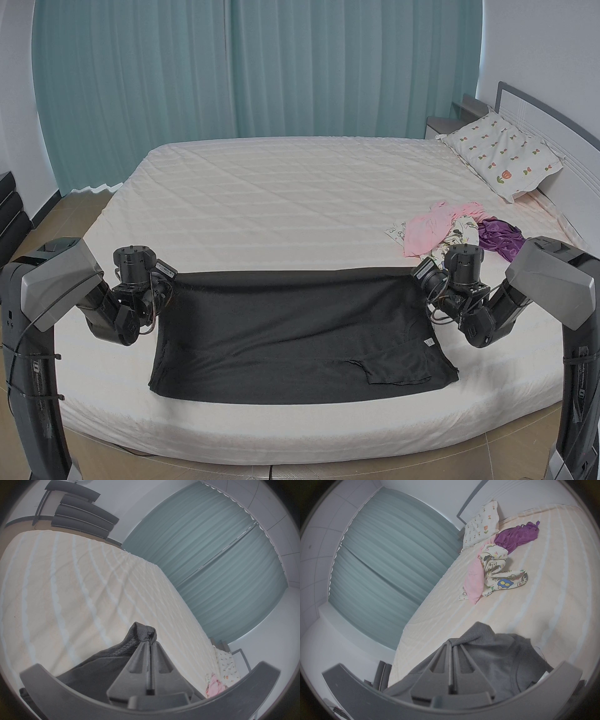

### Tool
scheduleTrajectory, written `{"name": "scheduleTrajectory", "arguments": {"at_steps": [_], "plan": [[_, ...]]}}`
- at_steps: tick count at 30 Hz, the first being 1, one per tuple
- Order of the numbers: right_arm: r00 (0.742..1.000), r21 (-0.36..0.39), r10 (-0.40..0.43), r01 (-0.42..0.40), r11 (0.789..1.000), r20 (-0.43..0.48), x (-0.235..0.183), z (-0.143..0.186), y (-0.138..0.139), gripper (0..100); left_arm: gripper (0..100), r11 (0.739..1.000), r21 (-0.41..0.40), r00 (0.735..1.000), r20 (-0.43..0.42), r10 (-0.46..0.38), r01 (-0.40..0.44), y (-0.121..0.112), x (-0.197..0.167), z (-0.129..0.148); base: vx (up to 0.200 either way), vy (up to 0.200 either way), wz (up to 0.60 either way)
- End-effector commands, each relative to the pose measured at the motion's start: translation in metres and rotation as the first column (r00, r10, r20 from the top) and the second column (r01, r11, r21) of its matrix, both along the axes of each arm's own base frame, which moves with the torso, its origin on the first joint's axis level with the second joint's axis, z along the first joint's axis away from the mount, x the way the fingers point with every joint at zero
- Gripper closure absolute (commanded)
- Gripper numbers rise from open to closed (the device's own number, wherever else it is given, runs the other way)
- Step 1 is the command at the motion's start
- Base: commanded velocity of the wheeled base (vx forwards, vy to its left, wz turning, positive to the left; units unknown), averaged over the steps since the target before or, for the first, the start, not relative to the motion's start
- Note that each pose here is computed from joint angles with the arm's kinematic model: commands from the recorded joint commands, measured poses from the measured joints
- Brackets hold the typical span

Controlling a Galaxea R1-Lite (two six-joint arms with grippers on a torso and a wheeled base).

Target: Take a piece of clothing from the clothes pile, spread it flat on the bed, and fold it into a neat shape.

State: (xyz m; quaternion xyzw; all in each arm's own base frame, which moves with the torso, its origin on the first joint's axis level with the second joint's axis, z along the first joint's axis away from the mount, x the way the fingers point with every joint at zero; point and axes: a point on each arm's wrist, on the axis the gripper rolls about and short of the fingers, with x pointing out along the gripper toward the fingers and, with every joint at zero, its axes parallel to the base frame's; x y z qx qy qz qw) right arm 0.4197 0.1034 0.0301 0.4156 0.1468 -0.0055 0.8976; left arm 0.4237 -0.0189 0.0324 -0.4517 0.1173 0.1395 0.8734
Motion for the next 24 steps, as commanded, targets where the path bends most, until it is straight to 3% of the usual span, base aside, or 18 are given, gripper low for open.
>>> {"name": "scheduleTrajectory", "arguments": {"at_steps": [1, 12, 24], "plan": [[0.989, -0.085, 0.050, -0.062, 0.995, -0.137, -0.028, -0.040, -0.004, 100, 100, 1.000, 0.030, 0.993, -0.117, 0.003, 0.000, 0.008, -0.011, -0.045, 0.000, 0.000, 0.00], [0.963, -0.165, 0.074, -0.120, 0.979, -0.260, -0.057, -0.063, -0.009, 100, 100, 0.986, 0.145, 0.958, -0.282, -0.043, 0.087, 0.007, -0.043, -0.072, 0.000, 0.000, 0.00], [0.948, -0.219, 0.079, -0.152, 0.964, -0.307, -0.064, -0.077, -0.010, 100, 100, 0.972, 0.172, 0.920, -0.383, -0.083, 0.159, -0.004, -0.068, -0.085, 0.000, 0.000, 0.00]]}}
